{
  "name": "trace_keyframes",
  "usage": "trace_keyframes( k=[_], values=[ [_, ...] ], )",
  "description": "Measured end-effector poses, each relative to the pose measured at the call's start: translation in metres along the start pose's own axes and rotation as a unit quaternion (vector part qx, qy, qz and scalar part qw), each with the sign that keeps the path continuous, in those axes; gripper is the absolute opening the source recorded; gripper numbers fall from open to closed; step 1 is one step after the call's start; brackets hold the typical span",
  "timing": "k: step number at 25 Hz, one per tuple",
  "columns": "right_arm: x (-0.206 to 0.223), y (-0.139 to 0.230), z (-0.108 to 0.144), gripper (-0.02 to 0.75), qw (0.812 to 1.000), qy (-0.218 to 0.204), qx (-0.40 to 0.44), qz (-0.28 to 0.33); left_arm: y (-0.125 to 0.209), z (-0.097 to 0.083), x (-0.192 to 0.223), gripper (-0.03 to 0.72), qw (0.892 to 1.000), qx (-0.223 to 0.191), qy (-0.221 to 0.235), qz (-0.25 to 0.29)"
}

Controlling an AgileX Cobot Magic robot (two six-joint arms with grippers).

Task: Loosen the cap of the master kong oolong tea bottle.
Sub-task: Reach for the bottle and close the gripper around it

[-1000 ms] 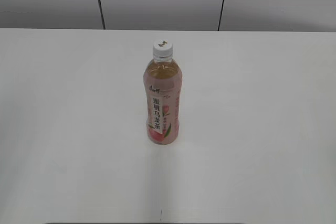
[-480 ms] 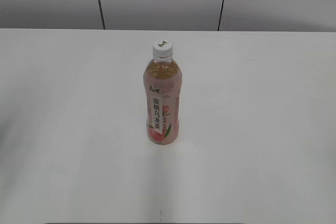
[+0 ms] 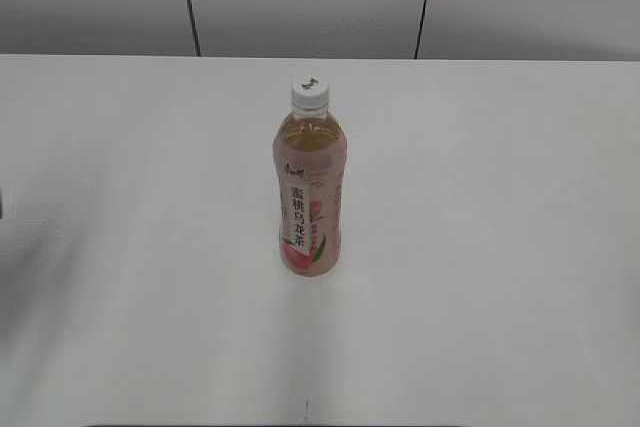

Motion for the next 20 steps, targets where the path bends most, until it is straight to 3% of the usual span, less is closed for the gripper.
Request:
trace_keyframes(
  k=[4, 7, 10, 12, 14, 17, 20],
  values=[
    [0.0, 0.0, 0.0, 0.503, 1.0, 0.0, 0.0, 0.0, 0.012, -0.03, 0.026, 0.281, 0.997, 0.053, 0.05, 0.012],
    [0.0, 0.0, 0.0, 0.503, 1.0, 0.0, 0.0, 0.0, 0.025, -0.05, 0.044, 0.372, 0.994, 0.074, 0.076, 0.019],
    [0.0, 0.0, 0.0, 0.503, 1.0, 0.0, 0.0, 0.0, 0.039, -0.063, 0.057, 0.471, 0.994, 0.049, 0.095, 0.031],
    [0.0, 0.0, 0.0, 0.503, 1.0, 0.0, 0.0, 0.0, 0.045, -0.073, 0.063, 0.497, 0.992, 0.029, 0.122, 0.034],
    [0.0, 0.0, 0.0, 0.503, 1.0, 0.0, 0.0, 0.0, 0.047, -0.087, 0.064, 0.506, 0.985, 0.033, 0.168, 0.024],
    [0.0, 0.0, 0.0, 0.503, 1.0, 0.0, 0.0, 0.0, 0.039, -0.111, 0.06, 0.512, 0.966, 0.052, 0.251, -0.034],
    [0.0, 0.0, 0.0, 0.503, 1.0, 0.0, 0.0, 0.0, 0.031, -0.125, 0.058, 0.513, 0.951, 0.044, 0.294, -0.089]
  ],
)
Point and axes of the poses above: a point on each arm's last joint axis where the gripper is mounted, x pointing out along that axis toward the gripper, z along the wrist's bending axis when the last joint is at zero, y = z × x, the point moved 5 cm from there along x, pointing out along that axis toward the gripper, and after that the axes turned 5 degrees about x, right-handed, at the moved point
